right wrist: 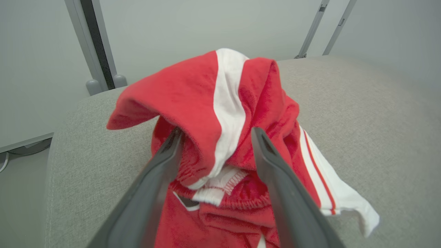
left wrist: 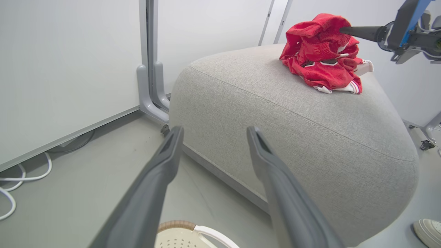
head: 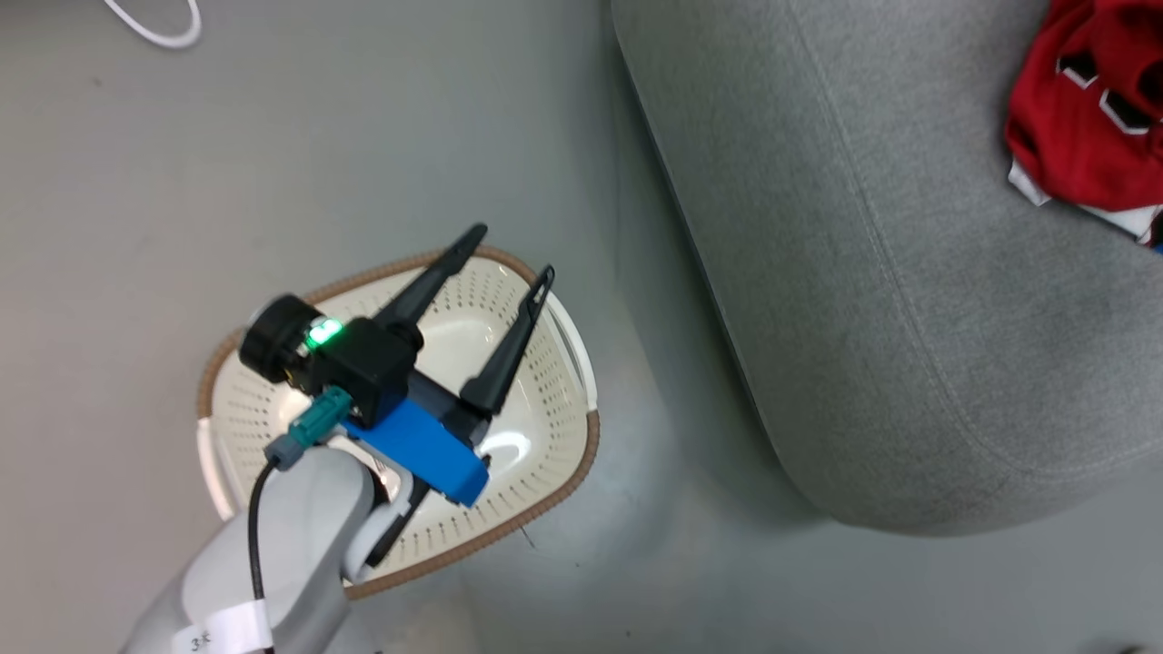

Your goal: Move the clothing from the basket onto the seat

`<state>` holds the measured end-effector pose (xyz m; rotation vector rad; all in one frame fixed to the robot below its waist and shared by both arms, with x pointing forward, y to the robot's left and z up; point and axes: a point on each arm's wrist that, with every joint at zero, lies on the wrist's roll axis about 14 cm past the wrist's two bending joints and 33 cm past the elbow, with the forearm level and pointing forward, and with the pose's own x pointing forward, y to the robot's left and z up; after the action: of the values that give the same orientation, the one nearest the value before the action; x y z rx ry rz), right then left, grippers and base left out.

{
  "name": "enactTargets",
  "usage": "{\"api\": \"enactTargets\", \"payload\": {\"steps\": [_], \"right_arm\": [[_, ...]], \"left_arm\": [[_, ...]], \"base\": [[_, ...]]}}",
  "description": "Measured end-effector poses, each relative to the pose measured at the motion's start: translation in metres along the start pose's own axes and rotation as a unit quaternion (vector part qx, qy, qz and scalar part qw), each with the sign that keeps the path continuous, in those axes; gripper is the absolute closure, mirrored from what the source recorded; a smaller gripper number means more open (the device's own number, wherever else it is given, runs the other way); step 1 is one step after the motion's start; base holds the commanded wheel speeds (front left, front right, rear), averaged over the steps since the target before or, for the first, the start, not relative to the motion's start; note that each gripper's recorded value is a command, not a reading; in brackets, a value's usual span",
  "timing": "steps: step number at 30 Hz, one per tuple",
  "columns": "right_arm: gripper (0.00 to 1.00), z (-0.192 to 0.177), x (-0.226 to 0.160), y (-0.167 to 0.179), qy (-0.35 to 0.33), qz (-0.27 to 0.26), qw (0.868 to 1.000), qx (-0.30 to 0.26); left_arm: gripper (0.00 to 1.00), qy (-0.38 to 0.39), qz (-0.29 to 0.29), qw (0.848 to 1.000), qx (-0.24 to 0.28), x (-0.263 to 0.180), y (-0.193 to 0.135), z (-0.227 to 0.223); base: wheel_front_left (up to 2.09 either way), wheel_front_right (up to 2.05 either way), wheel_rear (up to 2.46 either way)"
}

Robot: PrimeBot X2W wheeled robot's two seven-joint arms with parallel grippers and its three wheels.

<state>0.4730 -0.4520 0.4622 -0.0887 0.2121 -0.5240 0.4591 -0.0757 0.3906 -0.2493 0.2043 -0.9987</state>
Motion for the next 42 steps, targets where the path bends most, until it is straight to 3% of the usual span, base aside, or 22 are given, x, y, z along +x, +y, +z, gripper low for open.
{"api": "enactTargets", "payload": {"steps": [6, 14, 31, 42], "right_arm": [[0.0, 0.005, -0.034, 0.008, -0.014, 0.036, 0.999, -0.008], [0.0, 0.016, -0.088, 0.044, -0.044, 0.109, 0.993, 0.032], [0.0, 0.034, -0.192, 0.158, -0.082, 0.267, 0.956, 0.087], [0.0, 0.034, -0.222, 0.187, -0.081, 0.307, 0.944, 0.088]], "left_arm": [[0.0, -0.022, 0.043, 0.999, -0.015, -0.023, -0.017, 0.027], [0.0, -0.055, 0.129, 0.99, -0.005, -0.078, -0.024, 0.057], [0.0, -0.122, 0.316, 0.941, 0.013, -0.213, -0.006, 0.083], [0.0, -0.139, 0.383, 0.913, 0.012, -0.261, 0.008, 0.085]], "base": [[0.0, 0.0, 0.0], [0.0, 0.0, 0.0], [0.0, 0.0, 0.0], [0.0, 0.0, 0.0]]}}
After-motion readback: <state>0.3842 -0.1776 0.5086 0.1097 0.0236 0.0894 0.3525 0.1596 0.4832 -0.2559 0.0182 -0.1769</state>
